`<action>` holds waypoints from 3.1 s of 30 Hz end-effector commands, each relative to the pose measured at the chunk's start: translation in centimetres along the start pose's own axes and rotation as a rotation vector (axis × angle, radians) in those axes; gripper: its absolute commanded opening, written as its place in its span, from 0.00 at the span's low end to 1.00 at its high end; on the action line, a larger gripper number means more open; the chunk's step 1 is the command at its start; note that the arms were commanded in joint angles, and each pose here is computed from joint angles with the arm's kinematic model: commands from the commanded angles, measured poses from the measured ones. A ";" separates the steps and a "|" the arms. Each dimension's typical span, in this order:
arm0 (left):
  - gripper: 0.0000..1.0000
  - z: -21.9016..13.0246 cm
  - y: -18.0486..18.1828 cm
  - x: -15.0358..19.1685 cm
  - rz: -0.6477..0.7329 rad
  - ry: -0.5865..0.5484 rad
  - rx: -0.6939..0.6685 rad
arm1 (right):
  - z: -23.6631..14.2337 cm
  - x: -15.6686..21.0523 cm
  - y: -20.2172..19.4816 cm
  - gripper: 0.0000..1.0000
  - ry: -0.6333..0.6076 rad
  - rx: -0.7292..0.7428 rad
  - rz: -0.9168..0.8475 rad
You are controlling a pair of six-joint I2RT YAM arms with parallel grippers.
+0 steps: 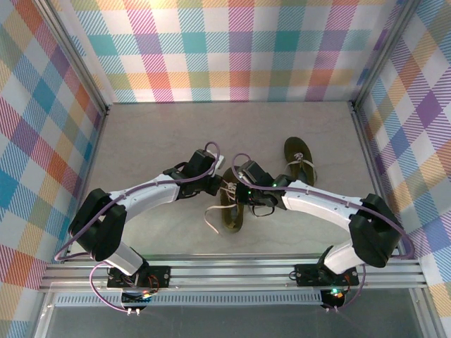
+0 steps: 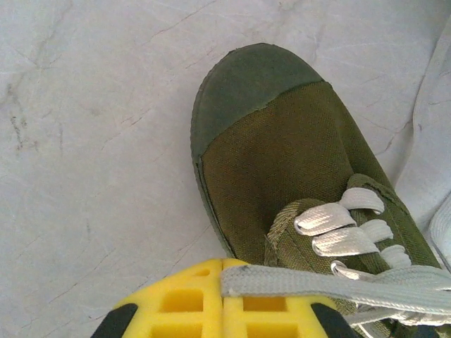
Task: Tie the shoes
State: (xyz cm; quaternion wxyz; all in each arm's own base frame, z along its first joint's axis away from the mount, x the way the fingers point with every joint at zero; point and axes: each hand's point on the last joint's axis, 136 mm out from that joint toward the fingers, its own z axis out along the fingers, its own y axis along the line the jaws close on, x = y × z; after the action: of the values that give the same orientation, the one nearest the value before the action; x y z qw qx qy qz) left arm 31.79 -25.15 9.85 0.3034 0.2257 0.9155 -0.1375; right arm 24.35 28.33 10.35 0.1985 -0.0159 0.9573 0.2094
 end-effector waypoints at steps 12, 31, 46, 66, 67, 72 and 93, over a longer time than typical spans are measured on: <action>0.00 -1.1 -1.8 -0.9 -0.010 -0.030 0.086 | 1.4 0.5 -0.6 0.22 0.044 0.056 -0.018; 0.00 -2.6 0.7 1.0 0.071 0.027 -0.159 | 0.8 -0.1 -2.0 0.11 -0.003 0.121 -0.040; 0.00 -2.3 -0.6 1.5 0.100 0.035 -0.120 | -0.3 -0.7 -4.8 0.17 -0.048 0.187 -0.051; 0.00 -2.5 -1.3 1.5 0.185 0.049 -0.148 | 1.2 -0.5 -12.7 0.52 0.074 0.342 0.196; 0.00 -2.5 -1.2 1.5 0.199 0.051 -0.160 | 1.4 -0.6 -12.8 0.53 0.077 0.342 0.210; 0.00 -2.5 -1.1 1.5 0.232 0.053 -0.196 | 2.2 -0.8 -13.4 0.54 0.090 0.365 0.253; 0.00 -2.5 -1.3 1.6 0.256 0.054 -0.196 | 3.0 -1.1 -15.9 0.08 0.103 0.502 0.231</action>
State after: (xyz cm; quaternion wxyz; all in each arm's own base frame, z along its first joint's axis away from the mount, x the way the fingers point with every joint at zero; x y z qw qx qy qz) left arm 28.69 -24.73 10.49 0.3126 0.3016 0.9005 -0.0194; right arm 28.17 15.97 1.74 0.1151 0.1319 0.9845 0.0117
